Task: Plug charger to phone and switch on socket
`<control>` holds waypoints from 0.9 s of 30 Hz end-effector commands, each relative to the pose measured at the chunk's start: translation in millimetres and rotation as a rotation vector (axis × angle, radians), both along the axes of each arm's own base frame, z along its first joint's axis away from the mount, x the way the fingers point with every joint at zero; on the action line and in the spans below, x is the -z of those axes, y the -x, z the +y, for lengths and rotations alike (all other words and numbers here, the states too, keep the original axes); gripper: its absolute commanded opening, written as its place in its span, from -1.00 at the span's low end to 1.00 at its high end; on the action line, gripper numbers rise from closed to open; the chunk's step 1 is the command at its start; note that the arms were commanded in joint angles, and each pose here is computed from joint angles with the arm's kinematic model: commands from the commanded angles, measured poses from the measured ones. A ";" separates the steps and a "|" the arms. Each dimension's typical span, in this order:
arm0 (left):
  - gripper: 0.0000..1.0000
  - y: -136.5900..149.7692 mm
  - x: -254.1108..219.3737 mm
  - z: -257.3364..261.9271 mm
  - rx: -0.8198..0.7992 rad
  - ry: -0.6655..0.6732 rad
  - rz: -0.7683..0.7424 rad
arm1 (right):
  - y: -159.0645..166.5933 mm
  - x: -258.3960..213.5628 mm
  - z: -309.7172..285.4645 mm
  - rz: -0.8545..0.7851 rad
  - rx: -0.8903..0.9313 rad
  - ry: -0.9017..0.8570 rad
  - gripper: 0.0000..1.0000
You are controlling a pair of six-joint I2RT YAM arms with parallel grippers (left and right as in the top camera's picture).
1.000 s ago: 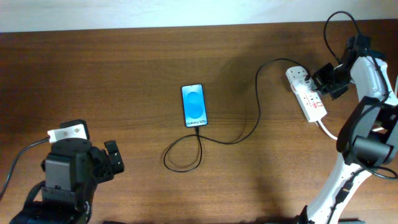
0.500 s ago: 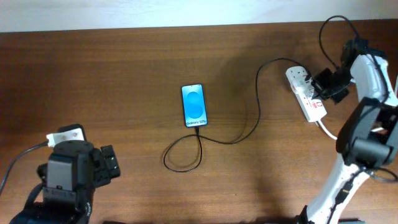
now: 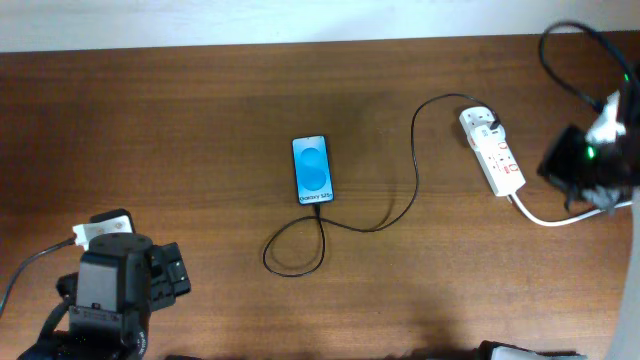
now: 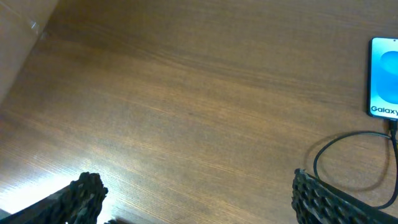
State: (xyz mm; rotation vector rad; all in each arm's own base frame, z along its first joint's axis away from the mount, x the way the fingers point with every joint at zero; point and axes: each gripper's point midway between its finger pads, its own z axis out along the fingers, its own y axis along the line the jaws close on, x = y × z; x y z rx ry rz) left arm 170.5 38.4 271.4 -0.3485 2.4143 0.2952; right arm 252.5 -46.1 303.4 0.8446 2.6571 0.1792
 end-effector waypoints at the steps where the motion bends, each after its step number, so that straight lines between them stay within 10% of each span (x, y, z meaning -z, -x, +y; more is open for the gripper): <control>1: 0.98 0.9 0.5 0.9 -0.018 0.011 -0.008 | 31.1 -19.4 9.6 -0.065 -0.041 0.032 0.76; 2: 0.99 0.9 0.5 0.9 -0.018 0.011 -0.008 | 41.0 -25.8 12.1 -0.100 -0.045 0.043 0.97; 18: 0.99 0.9 0.4 0.9 -0.018 0.011 -0.008 | 216.2 -61.5 53.4 -0.670 -0.254 0.408 0.97; 27: 0.99 0.9 0.5 0.9 -0.018 0.011 -0.008 | 138.9 -43.4 79.9 -1.122 -0.356 0.301 0.97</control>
